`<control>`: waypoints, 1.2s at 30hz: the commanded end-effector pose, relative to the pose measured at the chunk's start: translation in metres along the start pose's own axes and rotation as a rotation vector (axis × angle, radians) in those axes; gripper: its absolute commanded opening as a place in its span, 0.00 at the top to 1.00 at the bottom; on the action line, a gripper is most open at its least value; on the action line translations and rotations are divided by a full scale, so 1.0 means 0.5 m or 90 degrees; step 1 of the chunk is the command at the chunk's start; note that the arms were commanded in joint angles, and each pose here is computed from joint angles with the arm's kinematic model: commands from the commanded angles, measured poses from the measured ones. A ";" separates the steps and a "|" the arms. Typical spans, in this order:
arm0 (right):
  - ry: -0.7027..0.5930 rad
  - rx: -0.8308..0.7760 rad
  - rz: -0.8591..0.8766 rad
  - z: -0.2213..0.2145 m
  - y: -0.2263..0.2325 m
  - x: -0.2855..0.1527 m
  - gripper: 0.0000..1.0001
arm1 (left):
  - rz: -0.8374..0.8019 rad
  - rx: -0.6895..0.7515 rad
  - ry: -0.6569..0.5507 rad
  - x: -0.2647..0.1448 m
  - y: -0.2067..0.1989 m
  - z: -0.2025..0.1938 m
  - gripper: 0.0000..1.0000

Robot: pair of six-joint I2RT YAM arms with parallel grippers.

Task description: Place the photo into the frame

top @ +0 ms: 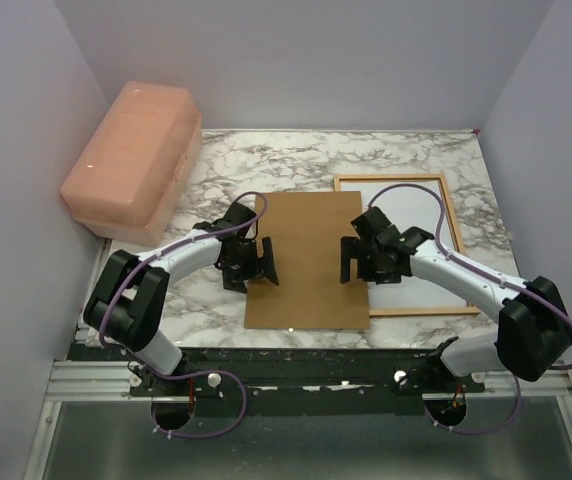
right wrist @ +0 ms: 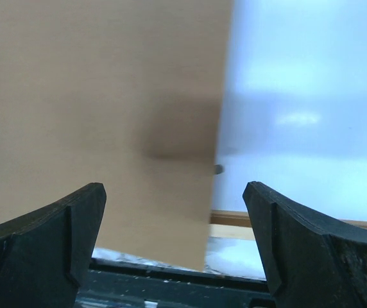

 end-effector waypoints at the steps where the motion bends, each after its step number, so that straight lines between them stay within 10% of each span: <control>1: 0.006 0.014 -0.027 -0.003 -0.046 0.029 0.00 | 0.020 -0.016 0.000 0.015 0.006 0.004 0.10; 29: 0.029 0.156 0.358 0.093 -0.038 0.115 0.09 | -0.005 -0.001 0.029 0.043 0.002 0.003 0.12; 36: 0.001 0.165 0.460 0.104 -0.007 0.058 0.36 | -0.011 0.002 0.035 0.048 0.001 0.002 0.12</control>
Point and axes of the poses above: each gripper's point midway between its finger pads, its own x axis out along the fingers, its own y axis along the line the jaws close on, z = x × y, the point moved 5 cm from there along -x, back along the fingers, and after that the axes turned 4 degrees about -x, right-handed, at the moved point
